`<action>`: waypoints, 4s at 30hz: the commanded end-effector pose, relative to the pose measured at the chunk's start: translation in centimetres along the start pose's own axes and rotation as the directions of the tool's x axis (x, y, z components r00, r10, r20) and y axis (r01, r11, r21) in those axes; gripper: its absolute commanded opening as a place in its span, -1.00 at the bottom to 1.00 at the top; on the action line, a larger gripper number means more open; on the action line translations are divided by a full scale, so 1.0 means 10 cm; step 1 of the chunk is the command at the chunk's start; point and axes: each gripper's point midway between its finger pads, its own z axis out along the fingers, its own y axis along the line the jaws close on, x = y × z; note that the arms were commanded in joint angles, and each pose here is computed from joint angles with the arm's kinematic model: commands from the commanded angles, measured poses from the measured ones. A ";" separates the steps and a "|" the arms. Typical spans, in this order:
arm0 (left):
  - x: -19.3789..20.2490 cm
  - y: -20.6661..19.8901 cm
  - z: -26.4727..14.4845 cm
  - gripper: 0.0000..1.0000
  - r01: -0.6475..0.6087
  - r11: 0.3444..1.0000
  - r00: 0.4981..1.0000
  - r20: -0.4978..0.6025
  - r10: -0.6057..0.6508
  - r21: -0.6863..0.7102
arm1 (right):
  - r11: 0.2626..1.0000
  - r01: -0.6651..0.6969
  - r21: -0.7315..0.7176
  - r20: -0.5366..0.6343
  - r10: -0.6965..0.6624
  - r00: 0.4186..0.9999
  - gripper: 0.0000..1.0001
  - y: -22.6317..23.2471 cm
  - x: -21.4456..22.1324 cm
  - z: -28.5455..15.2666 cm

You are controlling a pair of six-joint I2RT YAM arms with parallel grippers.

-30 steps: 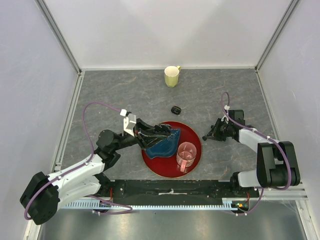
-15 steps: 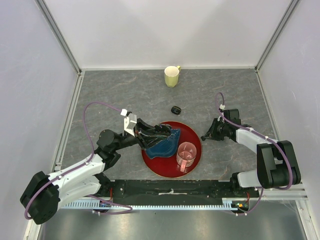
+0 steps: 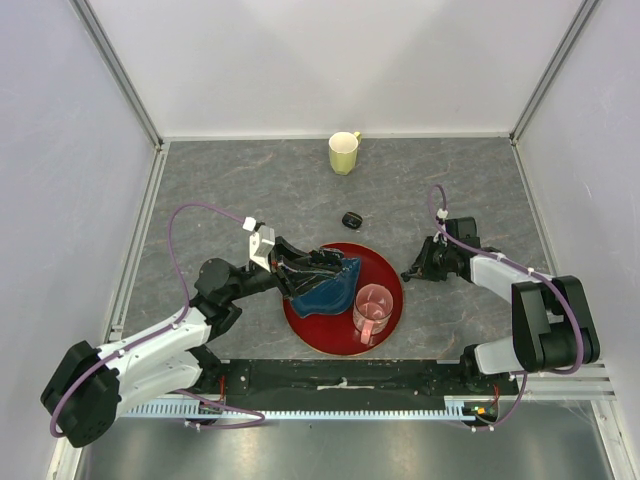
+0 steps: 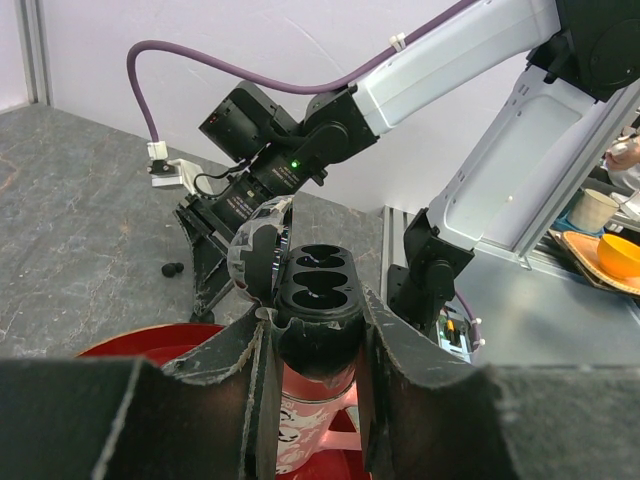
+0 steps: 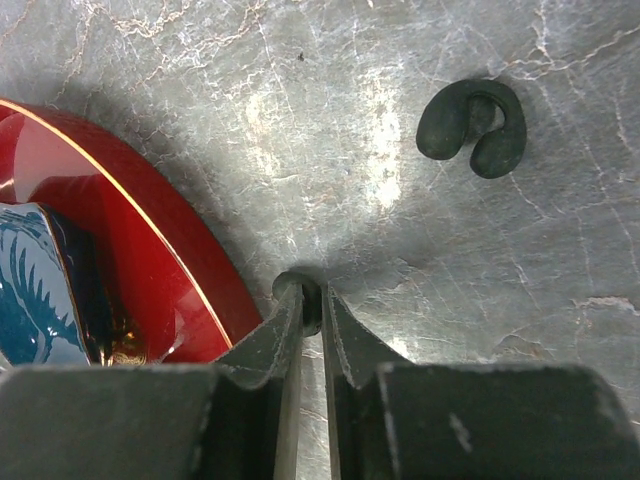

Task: Insert the wireless bluetooth earbuds into the charging case
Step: Pick up the earbud from the center of the board.

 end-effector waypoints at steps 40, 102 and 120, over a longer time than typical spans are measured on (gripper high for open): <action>0.00 0.00 0.00 -0.95 0.011 1.000 1.000 0.000 -0.011 -0.006 | 0.919 0.038 0.392 0.227 -0.137 0.964 -1.00 -0.34 -0.38 -0.43; 0.08 0.05 0.02 -0.95 0.044 0.999 0.998 -0.033 -0.045 -0.023 | 0.899 0.102 0.426 0.126 -0.170 0.977 -1.00 -0.20 -0.24 -0.40; -0.09 -0.08 0.01 -0.96 -0.042 0.999 0.999 -0.001 0.042 0.031 | 0.785 0.507 -0.355 0.482 -0.311 0.819 -0.96 2.10 -0.67 -2.12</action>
